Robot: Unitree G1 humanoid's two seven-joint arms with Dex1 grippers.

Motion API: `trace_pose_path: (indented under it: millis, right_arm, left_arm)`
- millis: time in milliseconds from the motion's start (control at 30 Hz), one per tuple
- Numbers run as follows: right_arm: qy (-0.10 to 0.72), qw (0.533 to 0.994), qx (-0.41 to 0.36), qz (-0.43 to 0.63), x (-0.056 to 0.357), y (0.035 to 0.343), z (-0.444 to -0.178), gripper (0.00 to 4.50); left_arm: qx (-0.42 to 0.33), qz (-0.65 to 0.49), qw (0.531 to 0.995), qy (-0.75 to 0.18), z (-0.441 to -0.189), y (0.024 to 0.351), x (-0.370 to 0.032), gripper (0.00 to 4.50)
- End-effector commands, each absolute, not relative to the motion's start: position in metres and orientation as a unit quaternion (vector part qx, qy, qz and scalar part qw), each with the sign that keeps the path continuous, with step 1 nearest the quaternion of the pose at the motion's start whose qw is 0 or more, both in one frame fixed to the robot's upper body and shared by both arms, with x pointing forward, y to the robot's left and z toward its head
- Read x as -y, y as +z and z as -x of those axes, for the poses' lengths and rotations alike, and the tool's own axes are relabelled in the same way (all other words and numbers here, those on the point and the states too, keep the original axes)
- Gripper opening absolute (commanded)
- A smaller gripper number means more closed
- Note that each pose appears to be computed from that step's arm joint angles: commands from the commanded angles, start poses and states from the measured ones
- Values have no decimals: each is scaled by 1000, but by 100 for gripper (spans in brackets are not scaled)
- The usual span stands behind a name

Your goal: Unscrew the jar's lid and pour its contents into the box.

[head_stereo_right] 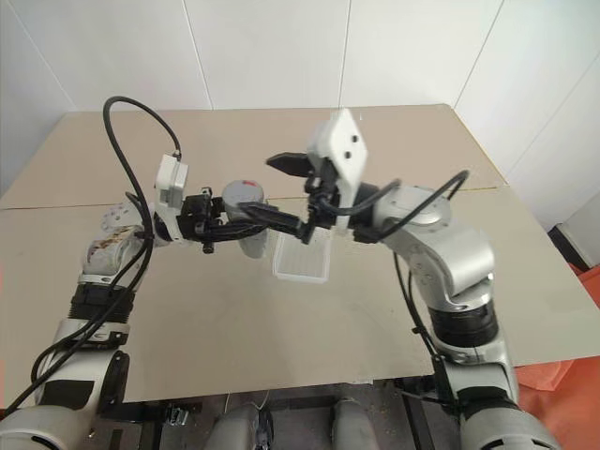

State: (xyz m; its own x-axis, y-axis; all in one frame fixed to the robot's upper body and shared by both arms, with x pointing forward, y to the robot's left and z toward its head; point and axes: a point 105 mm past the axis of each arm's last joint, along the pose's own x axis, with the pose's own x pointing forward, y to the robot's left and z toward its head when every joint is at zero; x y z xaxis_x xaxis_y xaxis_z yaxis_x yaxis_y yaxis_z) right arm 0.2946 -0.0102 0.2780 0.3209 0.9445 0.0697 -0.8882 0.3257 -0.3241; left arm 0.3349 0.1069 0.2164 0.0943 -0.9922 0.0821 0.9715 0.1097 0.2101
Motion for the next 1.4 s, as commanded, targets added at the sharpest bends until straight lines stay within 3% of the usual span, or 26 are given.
trace_pose_path:
  millis: [33, 200, 400, 600, 967, 1400]
  right_arm:
    - [541, 818, 142, 132, 1, 286, -304, 447]
    - [518, 836, 128, 129, -4, 283, -321, 447]
    - [500, 849, 121, 120, 20, 283, -328, 447]
    - [500, 848, 126, 119, 38, 286, -321, 447]
    - [563, 808, 118, 128, 30, 273, -297, 447]
    - [573, 807, 104, 98, 7, 276, -306, 447]
  left_arm:
    - [129, -69, 730, -667, -332, 231, -105, 199]
    - [131, -69, 732, -665, -331, 231, -106, 199]
    - [130, -73, 738, -658, -331, 232, -113, 199]
    - [126, -74, 739, -658, -331, 230, -114, 199]
    - [127, -77, 735, -661, -332, 232, -113, 199]
    - [125, -82, 735, -661, -330, 229, -113, 199]
